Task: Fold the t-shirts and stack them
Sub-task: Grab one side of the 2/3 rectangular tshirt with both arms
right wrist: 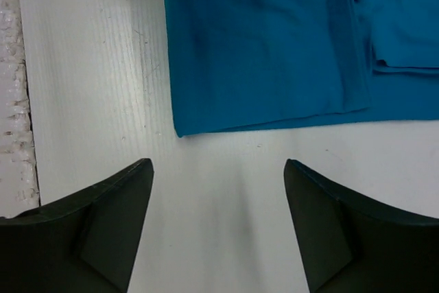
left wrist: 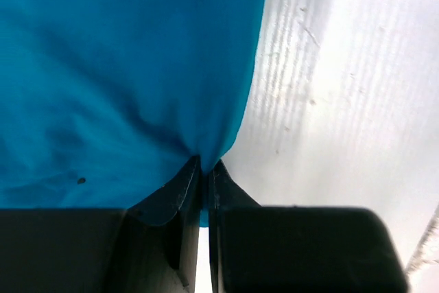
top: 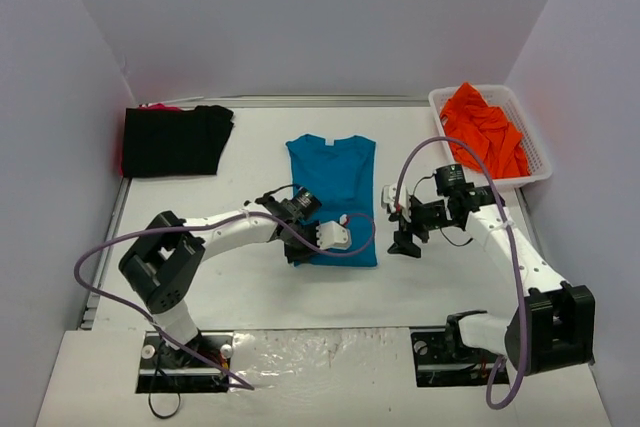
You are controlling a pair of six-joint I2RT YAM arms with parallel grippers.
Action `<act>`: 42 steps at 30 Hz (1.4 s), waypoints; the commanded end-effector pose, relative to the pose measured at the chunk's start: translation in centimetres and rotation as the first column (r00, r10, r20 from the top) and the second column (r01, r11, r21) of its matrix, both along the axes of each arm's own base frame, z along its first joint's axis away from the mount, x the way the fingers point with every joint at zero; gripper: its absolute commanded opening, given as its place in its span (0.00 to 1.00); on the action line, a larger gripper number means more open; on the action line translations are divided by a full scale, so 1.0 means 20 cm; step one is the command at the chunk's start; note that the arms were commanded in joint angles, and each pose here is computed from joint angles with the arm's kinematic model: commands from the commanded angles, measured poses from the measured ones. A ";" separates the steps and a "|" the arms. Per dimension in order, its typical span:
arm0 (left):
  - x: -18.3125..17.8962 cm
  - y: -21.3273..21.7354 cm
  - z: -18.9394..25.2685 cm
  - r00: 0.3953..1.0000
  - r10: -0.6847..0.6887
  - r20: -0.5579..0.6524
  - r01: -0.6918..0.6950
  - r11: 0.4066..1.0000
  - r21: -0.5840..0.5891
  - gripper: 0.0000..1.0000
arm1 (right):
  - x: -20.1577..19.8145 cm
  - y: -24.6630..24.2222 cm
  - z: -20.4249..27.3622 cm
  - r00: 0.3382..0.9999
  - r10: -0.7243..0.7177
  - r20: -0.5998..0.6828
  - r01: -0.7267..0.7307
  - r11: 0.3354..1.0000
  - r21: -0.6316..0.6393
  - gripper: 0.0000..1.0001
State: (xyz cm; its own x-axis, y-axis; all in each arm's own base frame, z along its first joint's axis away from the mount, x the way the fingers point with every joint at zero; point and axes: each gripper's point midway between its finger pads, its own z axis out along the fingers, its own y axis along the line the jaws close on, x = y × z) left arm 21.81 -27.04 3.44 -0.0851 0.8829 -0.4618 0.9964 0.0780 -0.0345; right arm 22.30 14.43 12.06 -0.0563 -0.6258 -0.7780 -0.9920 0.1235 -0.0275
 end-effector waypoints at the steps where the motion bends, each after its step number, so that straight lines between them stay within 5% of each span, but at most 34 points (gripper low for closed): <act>1: -0.04 -0.03 0.12 0.999 0.019 -0.036 -0.022 0.994 -0.104 0.02 | -0.03 0.03 -0.02 0.999 0.044 0.016 -0.044 0.999 -0.007 0.70; 6: -0.01 -0.01 0.16 0.993 0.064 -0.098 -0.080 0.984 -0.160 0.02 | -0.05 0.07 -0.13 0.998 0.050 -0.041 -0.053 0.997 -0.056 0.54; 7: 0.00 -0.01 0.16 0.992 0.074 -0.105 -0.091 0.982 -0.163 0.02 | -0.05 0.08 -0.16 0.998 0.045 -0.036 -0.048 0.997 -0.066 0.41; 8: 0.01 -0.01 0.17 0.990 0.077 -0.116 -0.096 0.980 -0.173 0.02 | -0.07 0.11 -0.18 0.997 0.053 -0.049 -0.057 0.994 -0.088 0.39; 17: 0.01 0.01 0.11 0.982 0.083 -0.171 -0.110 0.982 -0.156 0.02 | -0.09 0.21 -0.30 0.991 0.106 -0.080 -0.117 0.982 -0.146 0.50; 42: 0.00 -0.02 0.12 0.960 0.096 -0.263 -0.150 0.970 -0.193 0.02 | -0.12 0.27 -0.48 0.982 0.114 -0.149 -0.149 0.956 -0.252 0.53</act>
State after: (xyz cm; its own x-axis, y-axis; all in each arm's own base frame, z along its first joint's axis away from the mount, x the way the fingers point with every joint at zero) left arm 21.35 -25.23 3.25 -0.3583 0.7948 -0.4898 0.9245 0.2288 -0.3049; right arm 20.82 20.20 2.57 -0.0084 -0.7876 -0.6161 -0.9984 -0.0277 0.0491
